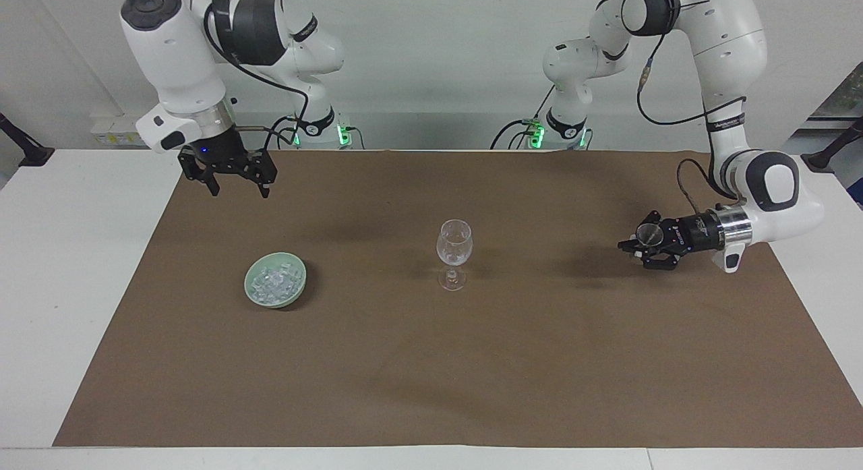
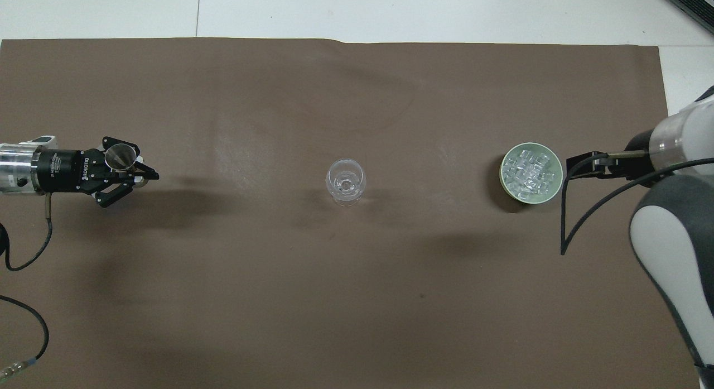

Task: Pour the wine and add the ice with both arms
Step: 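Lower the metal cup with the left gripper while the right gripper enters the tin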

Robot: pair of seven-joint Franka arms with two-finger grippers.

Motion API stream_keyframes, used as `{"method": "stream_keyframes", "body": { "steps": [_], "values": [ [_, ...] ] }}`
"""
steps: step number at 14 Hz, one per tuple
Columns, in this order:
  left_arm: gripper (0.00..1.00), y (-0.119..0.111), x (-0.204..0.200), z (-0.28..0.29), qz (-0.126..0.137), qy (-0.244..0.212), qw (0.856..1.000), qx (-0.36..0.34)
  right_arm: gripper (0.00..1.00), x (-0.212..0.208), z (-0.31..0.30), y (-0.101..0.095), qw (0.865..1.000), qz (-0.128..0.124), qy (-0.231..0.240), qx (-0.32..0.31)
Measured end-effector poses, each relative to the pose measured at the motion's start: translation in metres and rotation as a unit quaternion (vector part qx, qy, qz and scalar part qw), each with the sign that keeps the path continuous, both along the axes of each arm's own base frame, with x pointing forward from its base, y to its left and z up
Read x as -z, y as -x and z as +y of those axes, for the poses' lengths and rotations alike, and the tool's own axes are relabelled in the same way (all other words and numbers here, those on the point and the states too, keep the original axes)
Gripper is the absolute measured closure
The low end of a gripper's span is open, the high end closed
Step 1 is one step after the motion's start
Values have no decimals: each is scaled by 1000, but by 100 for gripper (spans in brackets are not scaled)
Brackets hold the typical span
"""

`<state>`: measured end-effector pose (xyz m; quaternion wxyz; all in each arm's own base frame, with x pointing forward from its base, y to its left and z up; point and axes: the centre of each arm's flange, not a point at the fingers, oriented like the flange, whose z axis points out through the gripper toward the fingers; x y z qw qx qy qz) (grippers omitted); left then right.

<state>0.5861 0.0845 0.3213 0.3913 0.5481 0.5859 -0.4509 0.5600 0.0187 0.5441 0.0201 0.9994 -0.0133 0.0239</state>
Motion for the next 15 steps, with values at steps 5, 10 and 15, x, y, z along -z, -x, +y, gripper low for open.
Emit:
{"method": "stream_keyframes", "body": {
  "steps": [5,10,15],
  "values": [
    [95,6,33,7,-22,51,998,-19,0,55,-2,-6,999,-19,31,-1],
    [95,12,53,1,-20,80,996,-40,0,104,4,-9,998,-31,47,0],
    [95,12,67,-1,-37,91,994,-48,0,139,10,-16,998,-39,57,-8]
  ]
}}
